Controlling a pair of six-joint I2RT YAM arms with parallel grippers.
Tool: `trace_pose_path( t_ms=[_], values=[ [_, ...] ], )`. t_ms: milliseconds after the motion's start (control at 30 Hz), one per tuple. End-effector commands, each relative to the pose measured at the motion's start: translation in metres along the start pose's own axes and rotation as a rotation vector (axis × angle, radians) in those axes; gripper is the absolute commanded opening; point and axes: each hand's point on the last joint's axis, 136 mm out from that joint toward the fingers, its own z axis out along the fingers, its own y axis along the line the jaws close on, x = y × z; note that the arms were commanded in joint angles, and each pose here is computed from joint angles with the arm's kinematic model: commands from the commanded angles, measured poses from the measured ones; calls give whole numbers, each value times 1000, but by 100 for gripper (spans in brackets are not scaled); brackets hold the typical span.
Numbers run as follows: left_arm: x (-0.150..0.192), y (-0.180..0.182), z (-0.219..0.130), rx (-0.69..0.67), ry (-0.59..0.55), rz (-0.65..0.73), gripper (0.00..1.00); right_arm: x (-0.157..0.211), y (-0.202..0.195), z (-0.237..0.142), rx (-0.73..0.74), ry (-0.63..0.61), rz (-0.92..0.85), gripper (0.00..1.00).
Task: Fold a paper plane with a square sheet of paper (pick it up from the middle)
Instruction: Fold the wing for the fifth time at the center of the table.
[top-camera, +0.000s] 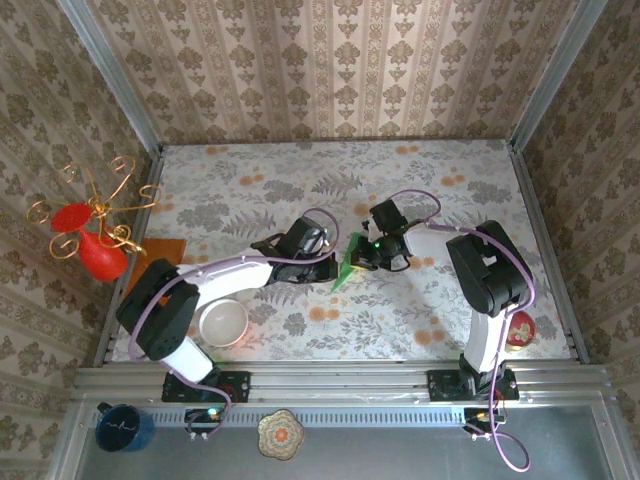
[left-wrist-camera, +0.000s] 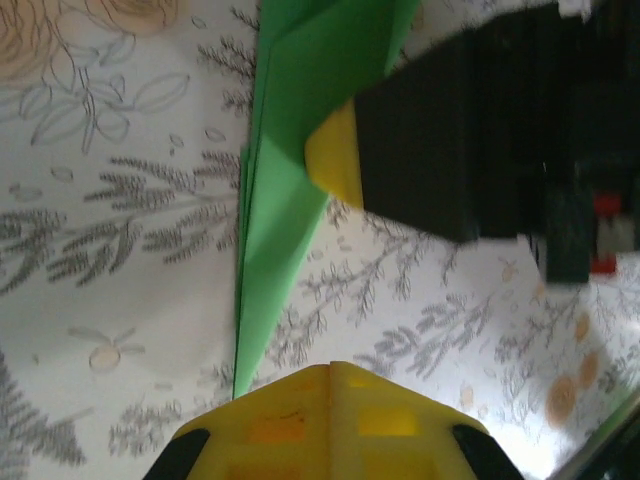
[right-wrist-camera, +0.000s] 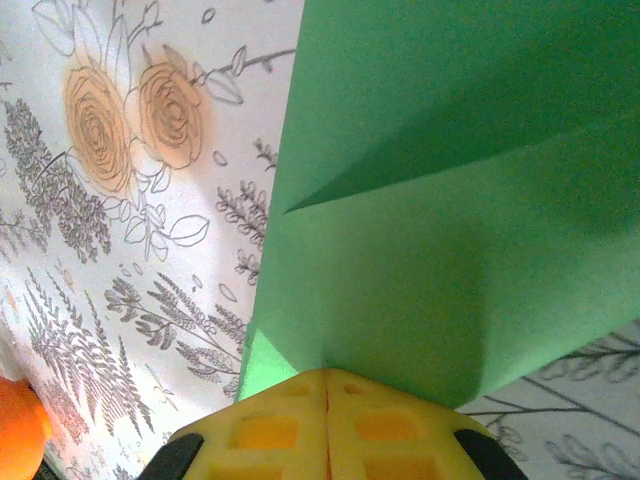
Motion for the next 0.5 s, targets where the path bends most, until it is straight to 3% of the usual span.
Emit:
trace_pose_path(
  t_ms=[0,467],
  values=[
    [-5,1,19,21,17,-34,0,22,-6,6,29,51,44,9],
    [16,39,52,-115,113,-106,0,3,11,-11,-15,2,5,10]
  ],
)
